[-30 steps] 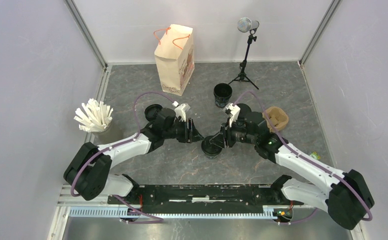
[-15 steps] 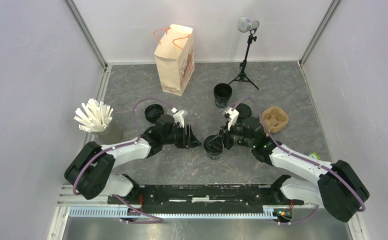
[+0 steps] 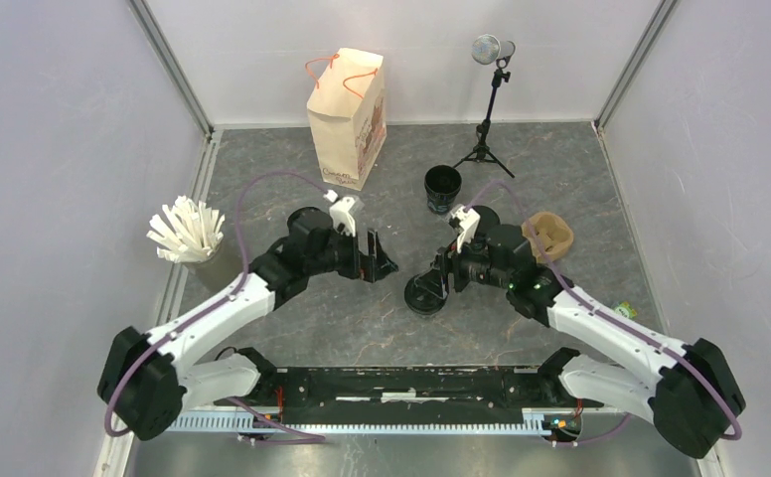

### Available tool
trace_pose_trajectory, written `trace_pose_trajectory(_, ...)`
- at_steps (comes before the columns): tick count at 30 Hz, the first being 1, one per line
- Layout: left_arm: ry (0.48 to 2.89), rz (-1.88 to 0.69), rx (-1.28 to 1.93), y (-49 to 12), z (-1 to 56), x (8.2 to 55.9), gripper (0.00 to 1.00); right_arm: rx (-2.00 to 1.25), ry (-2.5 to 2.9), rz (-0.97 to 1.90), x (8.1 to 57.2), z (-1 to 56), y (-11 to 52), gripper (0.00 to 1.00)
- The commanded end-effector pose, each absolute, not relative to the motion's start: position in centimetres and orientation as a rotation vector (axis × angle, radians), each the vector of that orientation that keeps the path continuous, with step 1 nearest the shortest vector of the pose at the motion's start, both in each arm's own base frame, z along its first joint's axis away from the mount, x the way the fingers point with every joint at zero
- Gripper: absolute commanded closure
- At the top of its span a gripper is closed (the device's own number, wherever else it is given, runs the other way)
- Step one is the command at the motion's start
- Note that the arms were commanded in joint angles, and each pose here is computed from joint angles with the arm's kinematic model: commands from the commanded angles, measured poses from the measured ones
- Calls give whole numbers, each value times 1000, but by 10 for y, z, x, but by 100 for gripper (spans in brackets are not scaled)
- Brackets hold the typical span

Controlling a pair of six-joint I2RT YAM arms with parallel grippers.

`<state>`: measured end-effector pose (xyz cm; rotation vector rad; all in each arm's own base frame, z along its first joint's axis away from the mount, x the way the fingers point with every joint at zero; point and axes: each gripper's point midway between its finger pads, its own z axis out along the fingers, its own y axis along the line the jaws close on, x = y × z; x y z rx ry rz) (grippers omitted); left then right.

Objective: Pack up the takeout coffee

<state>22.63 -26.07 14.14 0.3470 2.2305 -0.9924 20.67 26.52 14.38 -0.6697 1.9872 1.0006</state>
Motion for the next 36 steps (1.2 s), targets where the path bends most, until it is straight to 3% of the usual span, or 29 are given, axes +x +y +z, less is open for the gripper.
trace_pose_trajectory(1,2214,-723,465,-224,174,229,0,-722,1922,889,214,188,259,25)
trace_pose_trajectory(3,2216,-665,508,-212,186,222,0,-757,1962,796,216,182,251,3)
trace_pose_trajectory(4,2206,-648,526,-207,195,219,0,-771,1979,741,218,178,246,2)
trace_pose_trajectory(15,2109,-526,586,-158,199,182,0,-954,2083,433,207,151,246,2)
trace_pose_trajectory(28,2087,-546,597,-159,202,179,0,-1003,2132,397,204,114,252,2)
trace_pose_trajectory(36,2074,-529,571,-155,204,180,0,-982,2105,378,212,116,254,9)
